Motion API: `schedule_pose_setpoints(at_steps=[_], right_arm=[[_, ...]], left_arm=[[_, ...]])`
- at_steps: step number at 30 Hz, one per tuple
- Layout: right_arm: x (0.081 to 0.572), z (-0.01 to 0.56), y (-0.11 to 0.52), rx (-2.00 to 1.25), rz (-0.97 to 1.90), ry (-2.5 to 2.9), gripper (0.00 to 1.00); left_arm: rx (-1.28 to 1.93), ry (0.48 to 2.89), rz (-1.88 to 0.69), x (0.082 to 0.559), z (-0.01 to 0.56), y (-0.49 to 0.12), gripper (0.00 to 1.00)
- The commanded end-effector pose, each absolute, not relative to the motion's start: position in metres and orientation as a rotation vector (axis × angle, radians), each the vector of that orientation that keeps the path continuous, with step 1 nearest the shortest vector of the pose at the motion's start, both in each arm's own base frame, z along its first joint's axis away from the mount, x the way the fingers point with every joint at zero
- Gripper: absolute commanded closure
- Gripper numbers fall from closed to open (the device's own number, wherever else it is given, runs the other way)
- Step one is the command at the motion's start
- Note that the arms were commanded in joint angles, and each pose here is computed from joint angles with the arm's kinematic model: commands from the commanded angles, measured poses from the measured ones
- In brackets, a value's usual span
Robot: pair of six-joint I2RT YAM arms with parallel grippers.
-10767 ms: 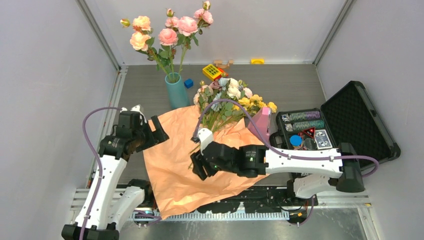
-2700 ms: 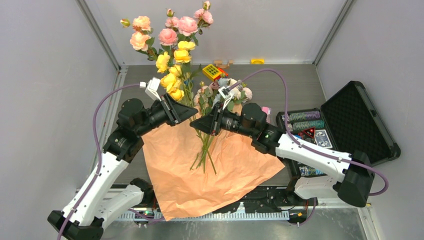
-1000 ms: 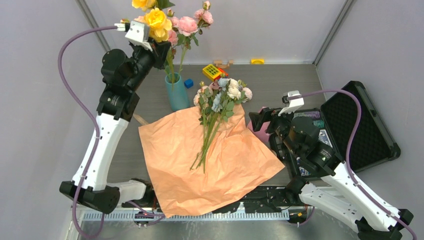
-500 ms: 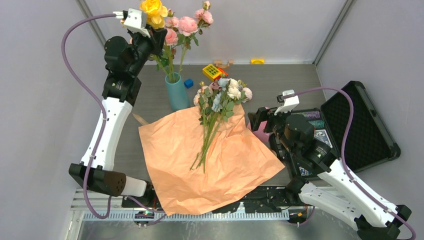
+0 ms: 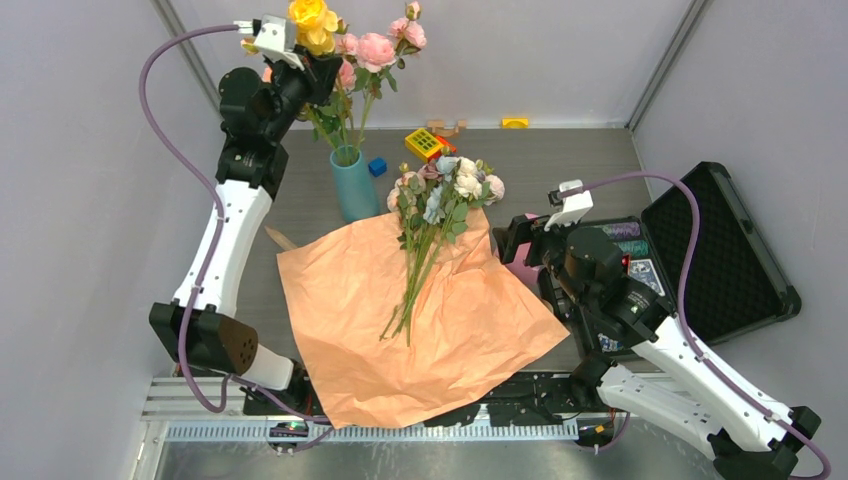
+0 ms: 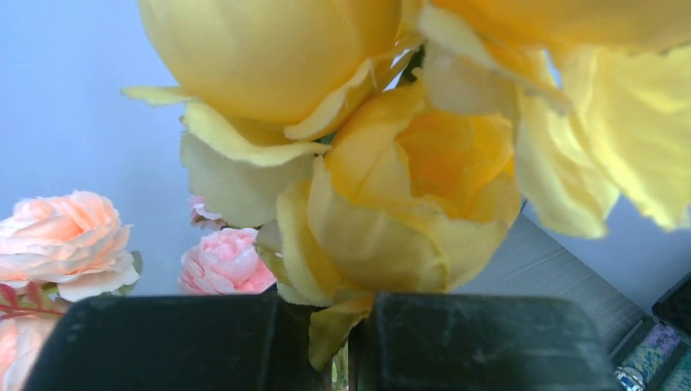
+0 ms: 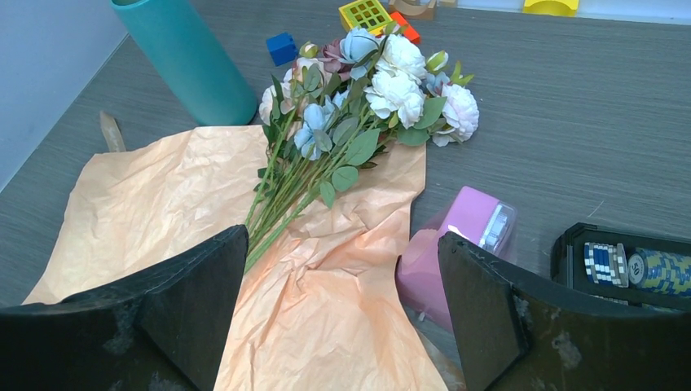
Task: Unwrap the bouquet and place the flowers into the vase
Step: Insert the fake flower into the vase.
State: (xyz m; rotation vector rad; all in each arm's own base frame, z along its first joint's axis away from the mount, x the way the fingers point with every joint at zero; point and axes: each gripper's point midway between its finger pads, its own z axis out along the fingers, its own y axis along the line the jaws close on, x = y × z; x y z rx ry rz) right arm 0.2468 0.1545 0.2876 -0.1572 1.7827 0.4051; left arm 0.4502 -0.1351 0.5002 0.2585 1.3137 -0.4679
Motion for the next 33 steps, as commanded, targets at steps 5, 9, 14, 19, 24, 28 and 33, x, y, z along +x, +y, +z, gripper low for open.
schedule_pose_setpoints(at_steps=[5, 9, 14, 19, 24, 28, 33], right_arm=[[0.248, 0.294, 0.156, -0.144, 0.423, 1.754, 0.09], [0.248, 0.291, 0.155, -0.143, 0.425, 1.76, 0.09], [0.247, 0.289, 0.156, -0.142, 0.431, 1.762, 0.09], [0.246, 0.287, 0.158, -0.149, 0.44, 1.767, 0.09], [0.246, 0.285, 0.162, -0.16, 0.456, 1.771, 0.09], [0.246, 0.283, 0.164, -0.162, 0.464, 1.775, 0.09], [0.247, 0.282, 0.167, -0.169, 0.474, 1.777, 0.09]], left_arm=[[0.317, 1.267, -0.484, 0.457, 0.494, -0.142, 1.0], [0.334, 1.294, -0.506, 0.465, 0.474, -0.147, 1.0], [0.351, 1.34, -0.537, 0.473, 0.445, -0.154, 1.0], [0.355, 1.386, -0.527, 0.48, 0.419, -0.154, 1.0], [0.363, 1.43, -0.523, 0.486, 0.398, -0.154, 1.0], [0.369, 1.466, -0.524, 0.49, 0.381, -0.155, 1.0], [0.375, 1.514, -0.515, 0.496, 0.36, -0.155, 1.0]])
